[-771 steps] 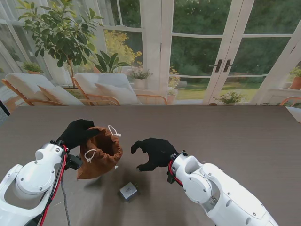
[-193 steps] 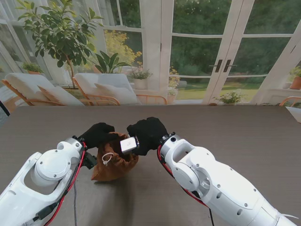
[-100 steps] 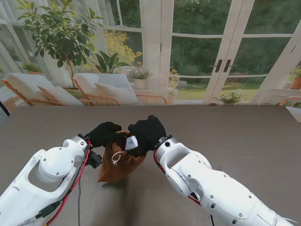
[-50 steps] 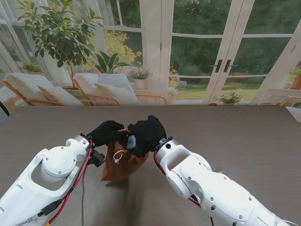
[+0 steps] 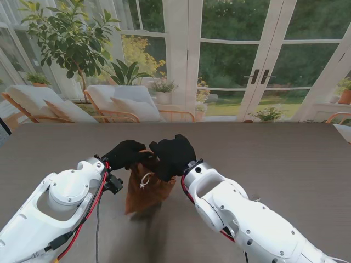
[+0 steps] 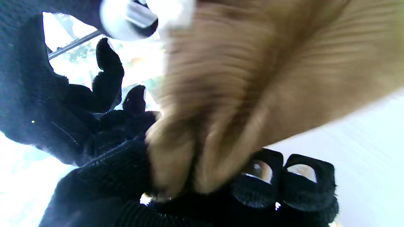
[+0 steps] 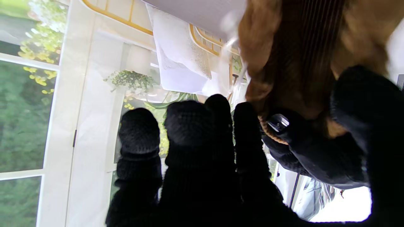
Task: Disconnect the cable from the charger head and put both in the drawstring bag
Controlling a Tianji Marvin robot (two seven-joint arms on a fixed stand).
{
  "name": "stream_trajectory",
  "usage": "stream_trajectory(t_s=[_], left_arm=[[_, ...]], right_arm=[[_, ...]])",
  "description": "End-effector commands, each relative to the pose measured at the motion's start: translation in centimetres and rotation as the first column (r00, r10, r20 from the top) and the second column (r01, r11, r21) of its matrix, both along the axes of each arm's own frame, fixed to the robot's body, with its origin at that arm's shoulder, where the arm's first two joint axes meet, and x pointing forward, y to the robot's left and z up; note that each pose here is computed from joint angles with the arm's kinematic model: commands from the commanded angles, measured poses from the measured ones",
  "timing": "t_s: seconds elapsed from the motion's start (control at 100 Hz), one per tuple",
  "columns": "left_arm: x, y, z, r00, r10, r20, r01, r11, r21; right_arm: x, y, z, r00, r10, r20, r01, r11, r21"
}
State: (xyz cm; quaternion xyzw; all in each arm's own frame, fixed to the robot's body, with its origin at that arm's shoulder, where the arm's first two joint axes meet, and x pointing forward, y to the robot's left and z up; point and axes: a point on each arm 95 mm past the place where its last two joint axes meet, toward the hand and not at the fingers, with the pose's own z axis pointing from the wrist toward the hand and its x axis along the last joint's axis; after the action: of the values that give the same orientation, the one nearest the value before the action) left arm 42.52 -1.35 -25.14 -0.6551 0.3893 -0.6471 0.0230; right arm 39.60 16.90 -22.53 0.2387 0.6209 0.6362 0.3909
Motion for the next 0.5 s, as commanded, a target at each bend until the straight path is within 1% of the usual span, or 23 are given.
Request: stream_trajectory(t_s=[0.0, 0.26, 0.36, 0.49], left_arm=[[-0.1, -0.3, 0.0, 1.000, -0.016, -0.004, 0.016, 1.000, -0.009], [-0.1, -0.3, 0.0, 1.000, -0.017, -0.002, 0.017, 1.000, -0.021], [-0.1, -0.3, 0.0, 1.000, -0.020, 0.001, 0.020, 0.999, -0.026], [-0.1, -0.2, 0.1, 0.999, -0.035, 0.004, 0.035, 0.998, -0.045]], right_arm=[[-0.2, 0.1, 0.0, 1.000, 0.002, -0.012, -0.002, 1.000, 0.002], [0.1, -0.4, 0.2, 1.000, -0.003, -0.007, 0.003, 1.000, 0.020], [0.3, -0.7, 0.3, 1.000, -0.019, -0.012, 0.019, 0.999, 0.029], [0.9, -1.2, 0.2, 0.998, -0.056, -0.035, 0.058, 0.998, 0.040]])
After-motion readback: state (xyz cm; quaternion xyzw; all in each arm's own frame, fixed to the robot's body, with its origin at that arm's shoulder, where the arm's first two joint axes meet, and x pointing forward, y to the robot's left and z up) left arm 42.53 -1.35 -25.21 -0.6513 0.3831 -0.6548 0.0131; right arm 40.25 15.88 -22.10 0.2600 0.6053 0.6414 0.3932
